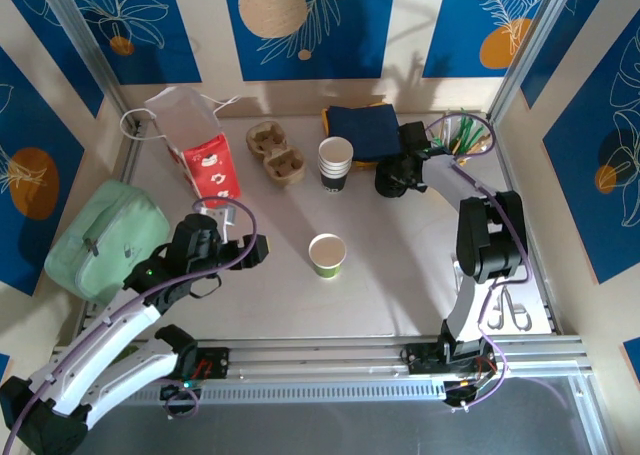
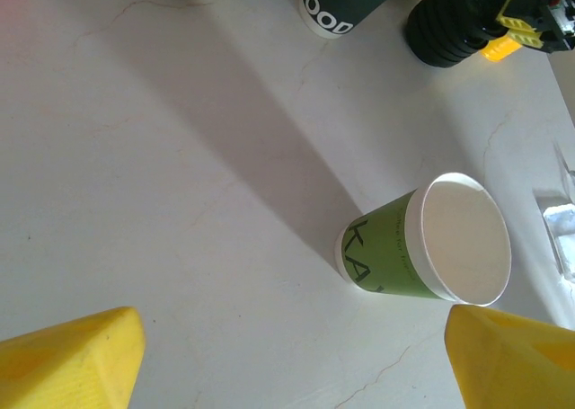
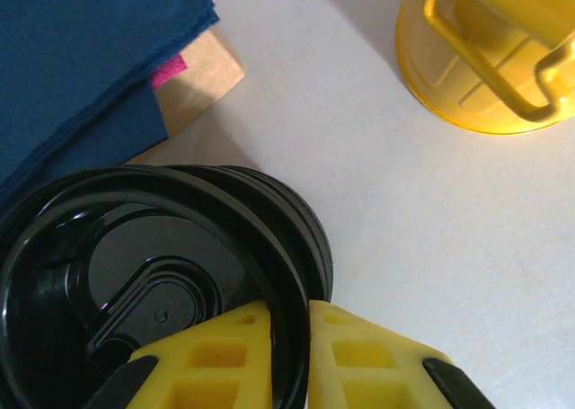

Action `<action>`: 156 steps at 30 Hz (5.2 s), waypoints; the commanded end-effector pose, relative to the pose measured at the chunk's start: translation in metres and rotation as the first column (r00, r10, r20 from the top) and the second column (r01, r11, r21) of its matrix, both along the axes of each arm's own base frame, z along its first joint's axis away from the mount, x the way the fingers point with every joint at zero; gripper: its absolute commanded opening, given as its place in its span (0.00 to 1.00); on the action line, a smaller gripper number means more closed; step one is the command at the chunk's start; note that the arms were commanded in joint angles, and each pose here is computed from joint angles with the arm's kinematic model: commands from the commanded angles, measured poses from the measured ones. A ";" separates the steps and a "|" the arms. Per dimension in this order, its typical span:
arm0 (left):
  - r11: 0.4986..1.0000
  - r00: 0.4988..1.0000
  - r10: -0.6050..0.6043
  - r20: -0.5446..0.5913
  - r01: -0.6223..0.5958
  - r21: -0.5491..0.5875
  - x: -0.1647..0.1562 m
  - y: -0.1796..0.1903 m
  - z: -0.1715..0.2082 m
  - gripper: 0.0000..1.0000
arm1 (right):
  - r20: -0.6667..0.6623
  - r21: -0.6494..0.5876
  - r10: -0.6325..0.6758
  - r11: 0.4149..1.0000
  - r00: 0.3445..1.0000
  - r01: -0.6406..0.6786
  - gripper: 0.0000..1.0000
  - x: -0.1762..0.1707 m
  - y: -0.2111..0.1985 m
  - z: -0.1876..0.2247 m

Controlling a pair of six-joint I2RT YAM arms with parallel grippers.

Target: Pack the takeout coffee

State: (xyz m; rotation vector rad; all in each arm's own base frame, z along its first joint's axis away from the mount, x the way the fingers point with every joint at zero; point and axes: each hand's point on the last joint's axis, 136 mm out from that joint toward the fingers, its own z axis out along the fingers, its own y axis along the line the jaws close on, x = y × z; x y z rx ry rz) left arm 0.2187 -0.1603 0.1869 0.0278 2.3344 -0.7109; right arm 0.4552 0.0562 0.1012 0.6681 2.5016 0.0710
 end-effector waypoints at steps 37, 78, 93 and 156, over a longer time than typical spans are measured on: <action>0.871 0.958 -0.285 -0.041 0.241 -0.429 0.021 -0.107 0.105 0.82 | 0.216 0.156 0.597 0.760 0.772 -0.631 0.14 -0.190 0.190 0.148; 0.808 0.934 -0.348 -0.077 0.257 -0.530 0.016 -0.127 0.096 0.28 | 0.312 0.147 0.652 0.686 0.691 -0.713 0.32 -0.207 0.211 0.176; 0.860 0.943 -0.241 -0.231 0.097 -0.501 0.002 -0.088 0.089 0.27 | 0.559 -0.290 0.807 0.406 0.191 -0.866 0.81 -0.236 0.204 0.244; 0.853 0.828 -0.215 -0.518 -0.099 -0.512 -0.021 -0.062 0.084 0.18 | -0.213 -0.928 0.745 -0.357 -0.632 -0.108 0.48 -0.269 0.255 0.207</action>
